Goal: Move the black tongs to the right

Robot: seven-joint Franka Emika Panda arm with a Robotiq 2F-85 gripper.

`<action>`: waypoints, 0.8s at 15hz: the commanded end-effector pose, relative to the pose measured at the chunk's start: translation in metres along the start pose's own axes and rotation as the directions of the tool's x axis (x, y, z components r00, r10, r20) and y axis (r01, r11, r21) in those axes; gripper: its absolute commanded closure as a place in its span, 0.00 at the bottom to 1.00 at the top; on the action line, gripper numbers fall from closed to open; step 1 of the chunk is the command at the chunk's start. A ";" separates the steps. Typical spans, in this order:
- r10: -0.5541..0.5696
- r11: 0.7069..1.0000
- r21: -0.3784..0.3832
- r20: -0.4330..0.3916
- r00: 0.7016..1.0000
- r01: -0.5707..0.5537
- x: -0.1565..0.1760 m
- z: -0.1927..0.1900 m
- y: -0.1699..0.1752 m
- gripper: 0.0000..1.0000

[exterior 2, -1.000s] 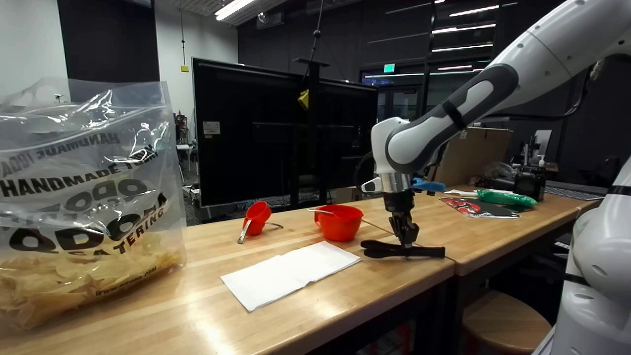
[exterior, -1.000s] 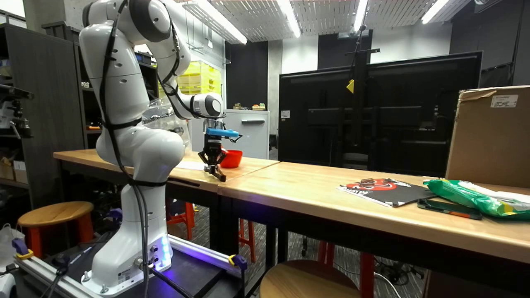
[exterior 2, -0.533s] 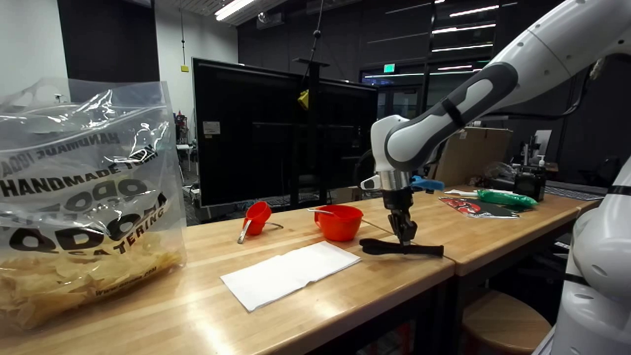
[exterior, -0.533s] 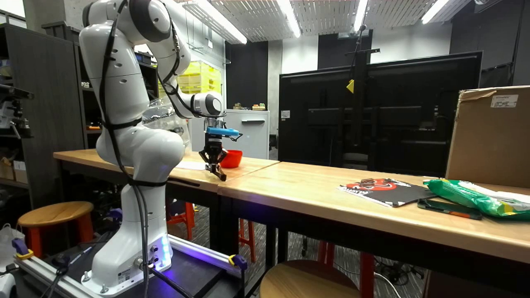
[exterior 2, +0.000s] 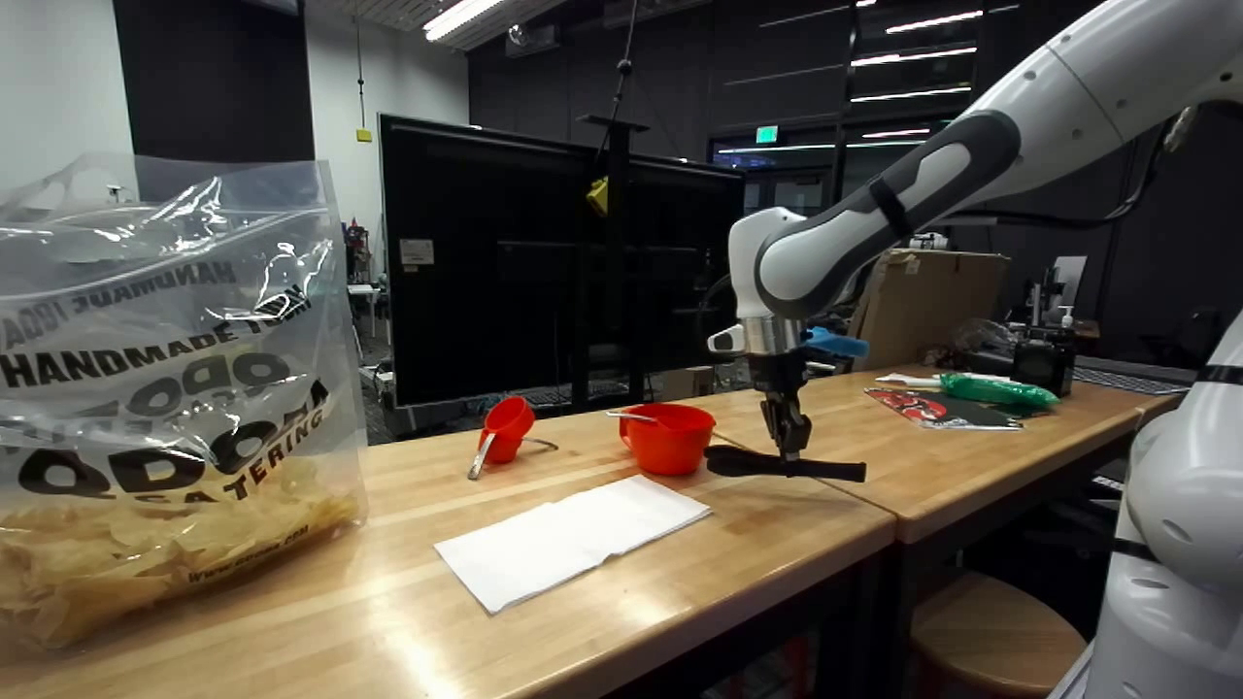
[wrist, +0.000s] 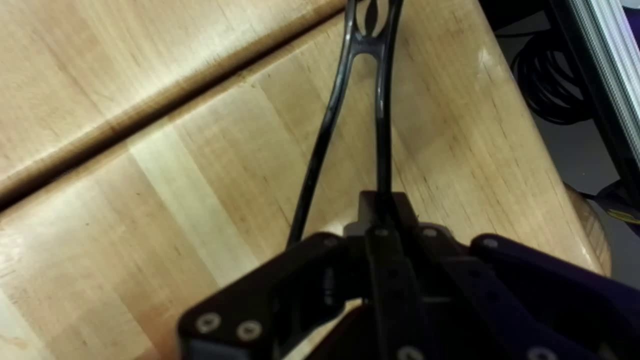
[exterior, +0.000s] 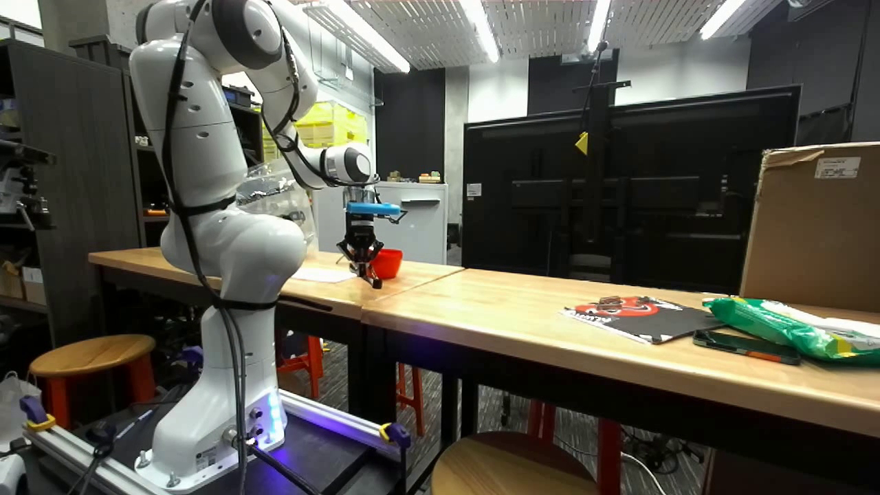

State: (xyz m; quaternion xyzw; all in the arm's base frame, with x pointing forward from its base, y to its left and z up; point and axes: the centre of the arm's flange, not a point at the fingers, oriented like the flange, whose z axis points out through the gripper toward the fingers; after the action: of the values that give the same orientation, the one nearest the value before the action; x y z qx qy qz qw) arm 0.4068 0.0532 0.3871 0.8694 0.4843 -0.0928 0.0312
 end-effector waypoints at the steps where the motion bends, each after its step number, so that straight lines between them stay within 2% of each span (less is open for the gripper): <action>1: 0.040 0.999 -0.032 0.013 0.999 -0.039 -0.009 -0.017 0.000 0.99; 6: 0.119 0.992 -0.042 0.006 0.993 -0.118 -0.033 -0.023 0.006 0.99; 12: 0.250 0.967 -0.045 -0.035 0.968 -0.251 -0.072 -0.033 0.028 0.99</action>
State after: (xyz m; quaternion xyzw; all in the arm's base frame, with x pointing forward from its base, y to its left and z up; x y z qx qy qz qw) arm 0.4051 0.0007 0.4187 0.9119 0.4007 -0.0736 0.0487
